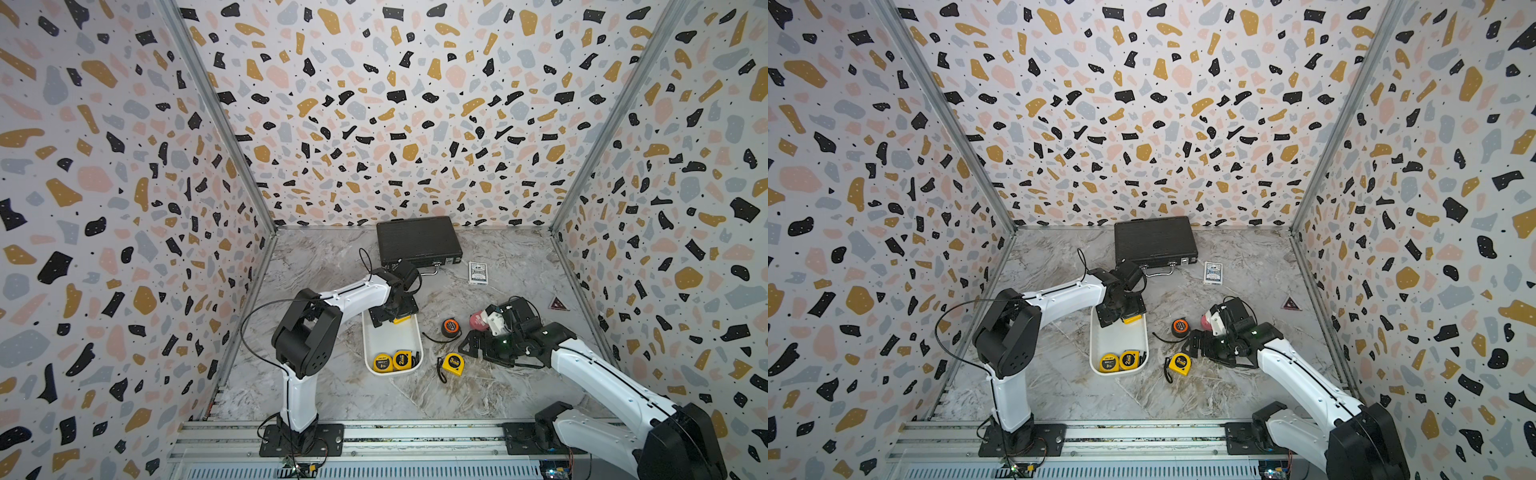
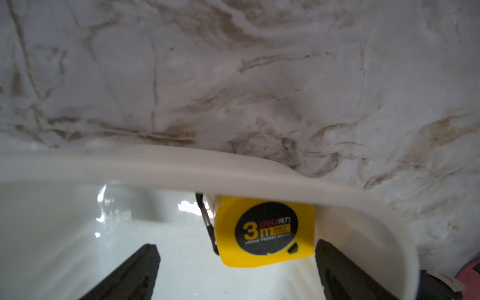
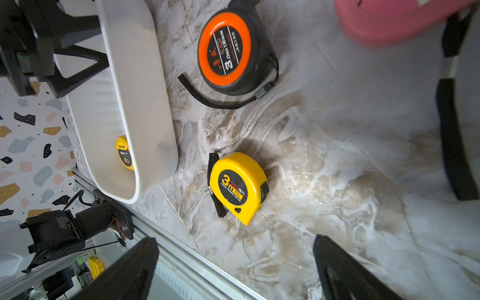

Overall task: Take the tape measure out of the storage box
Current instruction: Pick up the tape measure from the storage box.

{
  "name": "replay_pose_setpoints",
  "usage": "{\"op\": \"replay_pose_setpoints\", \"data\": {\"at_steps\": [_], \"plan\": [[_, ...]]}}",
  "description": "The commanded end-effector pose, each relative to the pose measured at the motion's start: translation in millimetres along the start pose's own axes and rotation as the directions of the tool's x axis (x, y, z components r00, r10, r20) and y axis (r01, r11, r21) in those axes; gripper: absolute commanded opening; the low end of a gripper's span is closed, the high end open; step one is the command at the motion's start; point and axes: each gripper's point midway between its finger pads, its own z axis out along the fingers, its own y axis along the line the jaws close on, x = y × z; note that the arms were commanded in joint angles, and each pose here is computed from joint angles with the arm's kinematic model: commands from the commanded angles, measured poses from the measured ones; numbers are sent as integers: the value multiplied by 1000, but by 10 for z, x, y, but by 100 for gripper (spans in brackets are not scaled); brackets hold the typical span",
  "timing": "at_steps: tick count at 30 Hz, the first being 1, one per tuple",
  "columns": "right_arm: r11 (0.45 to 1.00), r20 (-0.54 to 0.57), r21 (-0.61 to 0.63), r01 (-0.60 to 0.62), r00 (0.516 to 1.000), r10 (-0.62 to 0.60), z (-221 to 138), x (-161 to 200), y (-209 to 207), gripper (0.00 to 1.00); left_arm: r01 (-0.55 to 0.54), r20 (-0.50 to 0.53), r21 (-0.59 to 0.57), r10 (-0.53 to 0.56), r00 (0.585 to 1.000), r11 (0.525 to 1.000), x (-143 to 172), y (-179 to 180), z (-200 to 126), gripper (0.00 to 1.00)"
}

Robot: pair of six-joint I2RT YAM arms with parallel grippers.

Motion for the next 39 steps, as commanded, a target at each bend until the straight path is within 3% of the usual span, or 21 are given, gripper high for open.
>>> {"op": "replay_pose_setpoints", "data": {"at_steps": [1,14,24,34,39], "plan": [[999,25,-23,30,999,-29,-88,-112,127,99,-1,41,26,0,999,1000,-130,-114,-11,98],[998,22,-38,42,999,-41,-53,-161,168,99,28,65,62,-32,997,998,-169,-164,62,97],[997,15,-53,47,999,-46,-41,-181,209,99,39,14,16,-39,999,999,-109,-114,243,93],[998,22,-60,34,999,-33,-37,-188,212,99,31,8,3,-31,999,1000,-67,-47,181,77],[997,26,-66,34,999,-32,-41,-206,234,99,19,-21,-21,-19,1000,1000,-16,-20,257,58]]}}
